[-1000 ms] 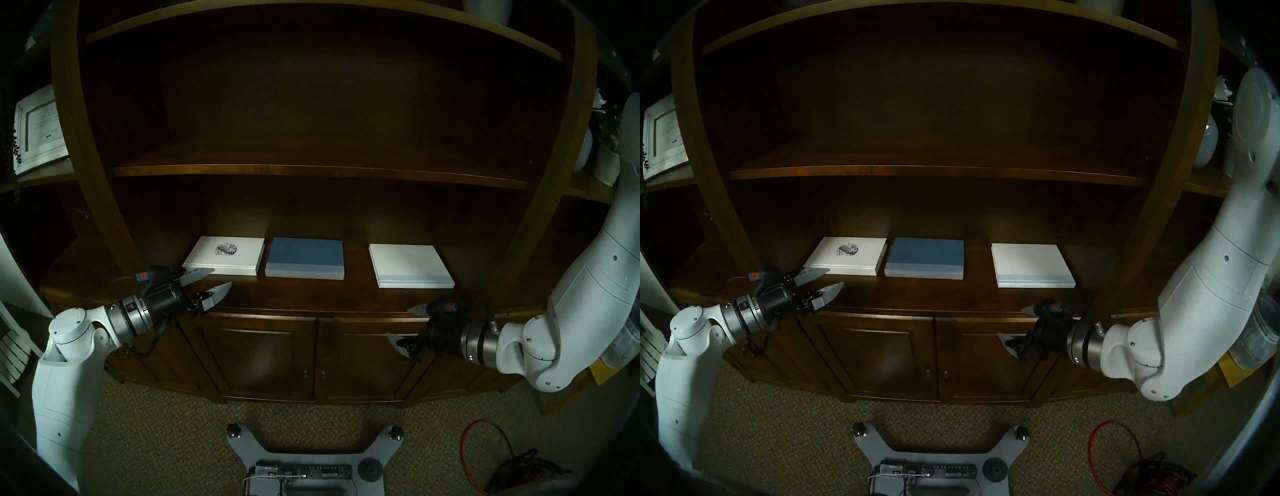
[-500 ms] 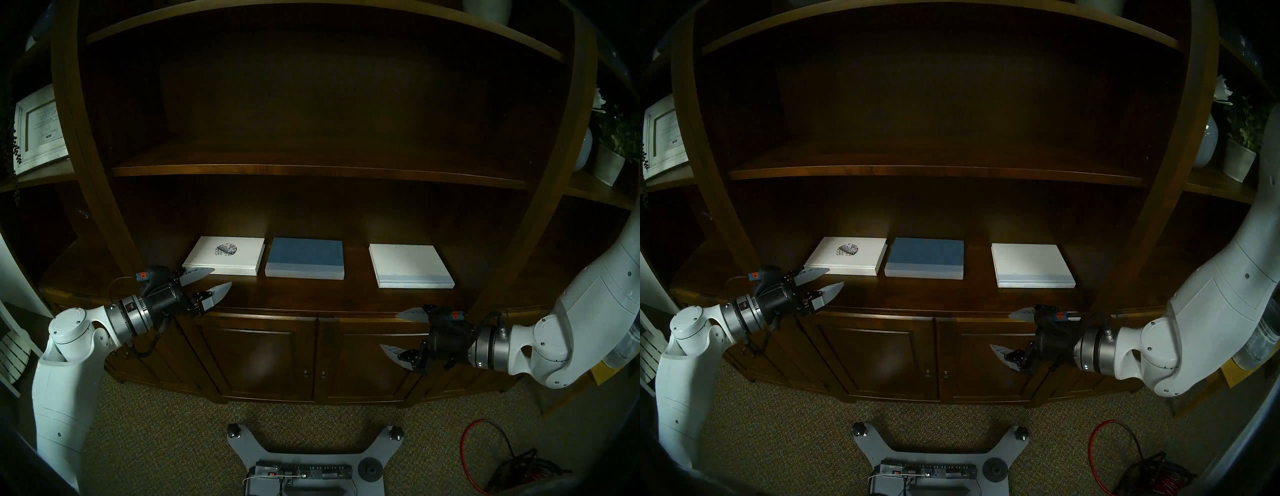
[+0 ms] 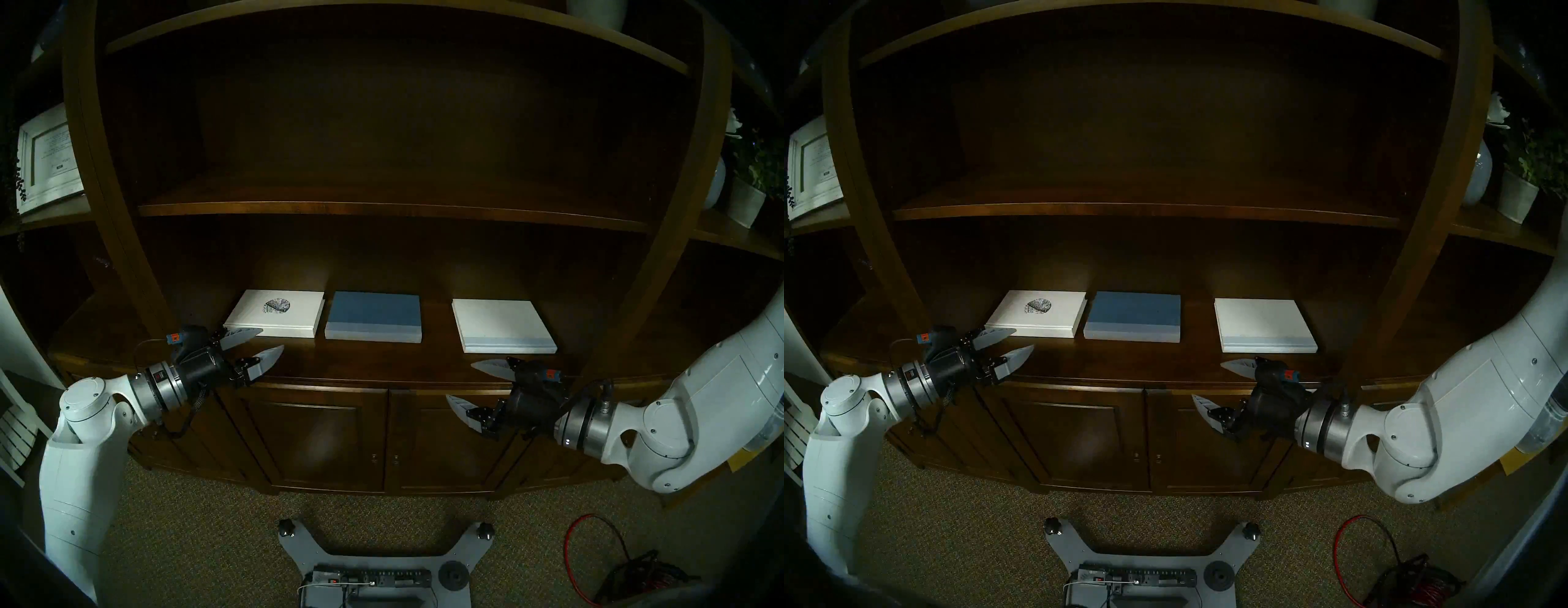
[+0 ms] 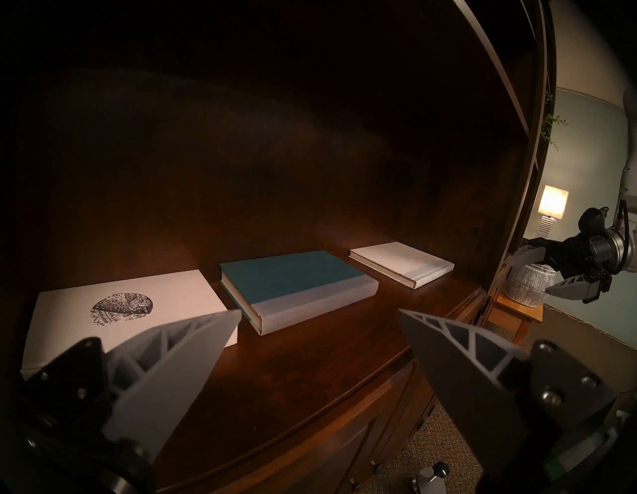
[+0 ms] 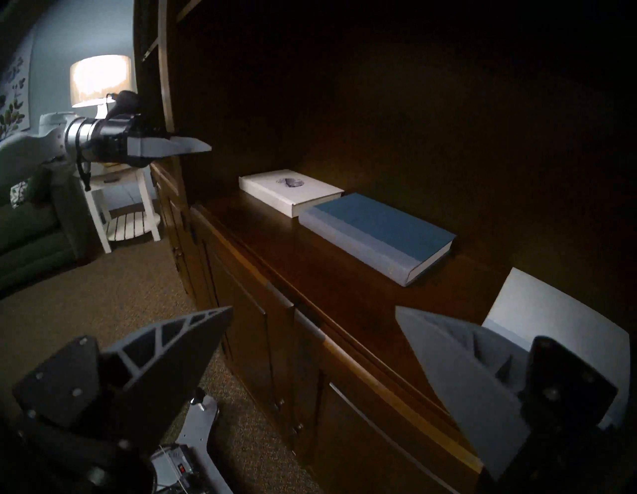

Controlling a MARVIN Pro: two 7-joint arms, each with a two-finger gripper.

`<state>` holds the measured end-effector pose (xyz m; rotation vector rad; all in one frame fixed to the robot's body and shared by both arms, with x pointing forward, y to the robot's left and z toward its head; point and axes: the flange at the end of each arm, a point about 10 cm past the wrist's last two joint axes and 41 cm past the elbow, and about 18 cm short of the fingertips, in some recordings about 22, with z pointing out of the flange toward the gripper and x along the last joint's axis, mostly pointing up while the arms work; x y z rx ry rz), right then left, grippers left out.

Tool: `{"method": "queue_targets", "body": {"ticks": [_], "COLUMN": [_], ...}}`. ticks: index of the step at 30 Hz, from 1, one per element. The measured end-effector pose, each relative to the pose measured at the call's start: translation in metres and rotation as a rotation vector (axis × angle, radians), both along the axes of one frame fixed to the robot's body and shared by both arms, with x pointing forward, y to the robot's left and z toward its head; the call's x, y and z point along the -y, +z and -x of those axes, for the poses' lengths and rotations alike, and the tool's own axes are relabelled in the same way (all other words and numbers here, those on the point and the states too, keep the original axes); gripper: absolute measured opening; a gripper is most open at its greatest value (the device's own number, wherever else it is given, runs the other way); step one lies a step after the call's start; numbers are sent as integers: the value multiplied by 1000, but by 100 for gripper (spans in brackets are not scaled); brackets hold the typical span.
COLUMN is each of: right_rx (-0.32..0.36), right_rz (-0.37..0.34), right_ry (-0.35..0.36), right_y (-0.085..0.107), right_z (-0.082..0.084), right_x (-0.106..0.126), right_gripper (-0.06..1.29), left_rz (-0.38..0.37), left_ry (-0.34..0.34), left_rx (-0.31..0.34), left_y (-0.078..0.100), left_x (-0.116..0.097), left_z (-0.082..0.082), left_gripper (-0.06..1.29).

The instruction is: Close the books and align them horizontally on the shelf

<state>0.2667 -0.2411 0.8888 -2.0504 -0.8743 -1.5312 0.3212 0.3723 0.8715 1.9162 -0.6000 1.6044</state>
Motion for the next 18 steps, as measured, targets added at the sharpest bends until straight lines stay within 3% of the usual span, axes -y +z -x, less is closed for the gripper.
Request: {"method": "queue_targets", "body": {"ticks": [18], "right_rx": [63], "right_rz": [14], "right_ry": [-69], "right_y": [-9], "right_z": [6], "right_x": [-9], "right_gripper": [124], "left_rz": [1], "left_ry": [1], "left_rx": [1], "left_y": [0], "left_x": [0], "left_z": [0], "left_gripper": [123]}}
